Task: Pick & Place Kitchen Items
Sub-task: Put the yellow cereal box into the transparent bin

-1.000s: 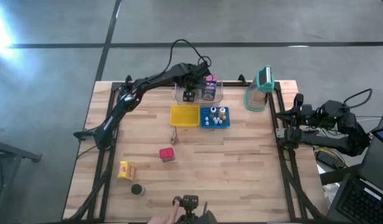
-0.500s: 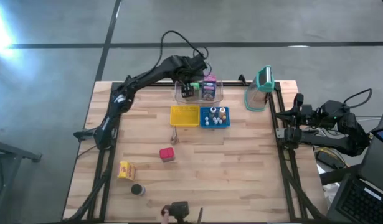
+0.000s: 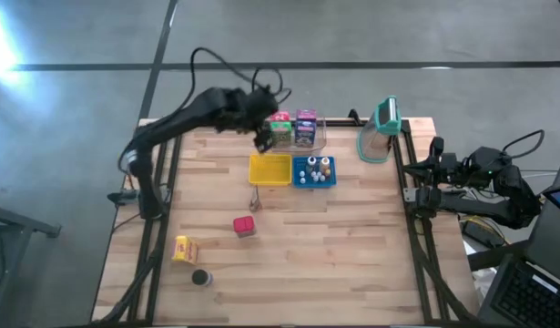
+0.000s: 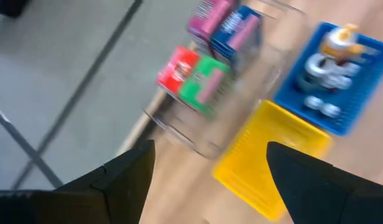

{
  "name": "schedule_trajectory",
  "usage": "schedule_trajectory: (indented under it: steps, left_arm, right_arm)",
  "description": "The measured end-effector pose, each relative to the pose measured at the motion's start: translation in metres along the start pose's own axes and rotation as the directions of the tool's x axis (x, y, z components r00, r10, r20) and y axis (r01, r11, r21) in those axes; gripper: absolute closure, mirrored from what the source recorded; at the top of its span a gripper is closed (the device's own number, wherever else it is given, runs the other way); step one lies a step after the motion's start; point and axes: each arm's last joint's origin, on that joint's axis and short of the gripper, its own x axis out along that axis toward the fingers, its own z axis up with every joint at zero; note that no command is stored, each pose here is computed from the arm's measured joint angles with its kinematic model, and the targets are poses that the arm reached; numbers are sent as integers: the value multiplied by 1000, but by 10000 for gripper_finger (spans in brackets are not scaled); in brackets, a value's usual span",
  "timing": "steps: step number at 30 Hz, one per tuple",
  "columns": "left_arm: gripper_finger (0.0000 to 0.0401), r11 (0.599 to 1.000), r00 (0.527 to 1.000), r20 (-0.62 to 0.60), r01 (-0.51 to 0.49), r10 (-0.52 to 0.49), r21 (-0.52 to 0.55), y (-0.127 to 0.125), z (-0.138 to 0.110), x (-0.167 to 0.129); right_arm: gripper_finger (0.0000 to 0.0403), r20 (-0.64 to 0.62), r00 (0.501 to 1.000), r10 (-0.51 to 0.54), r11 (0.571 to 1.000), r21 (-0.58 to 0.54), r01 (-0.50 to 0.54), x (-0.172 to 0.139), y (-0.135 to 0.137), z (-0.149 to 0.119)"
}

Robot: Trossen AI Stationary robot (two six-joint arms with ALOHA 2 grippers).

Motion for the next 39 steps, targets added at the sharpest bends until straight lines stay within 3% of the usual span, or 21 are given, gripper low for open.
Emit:
schedule_trajectory:
  steps: [11,20,28,39]
  left_arm:
    - [89,963,990,-112,53,-85,-266,-42,-89,-56]
    - [89,839,957,-187,89,-221,-537,-68,-152,-84]
    - [89,793,943,-230,55,-241,-607,-91,-183,-107]
    - [89,717,893,-357,-57,-275,-695,-115,-219,-113]
  right_arm:
    - [394,0,1000,0,1000,0,0,0,0,0]
    - [394,0,1000,0,1000,0,0,0,0,0]
    - [394,0,1000,0,1000,0,0,0,0,0]
    - [394,0,1000,0,1000,0,0,0,0,0]
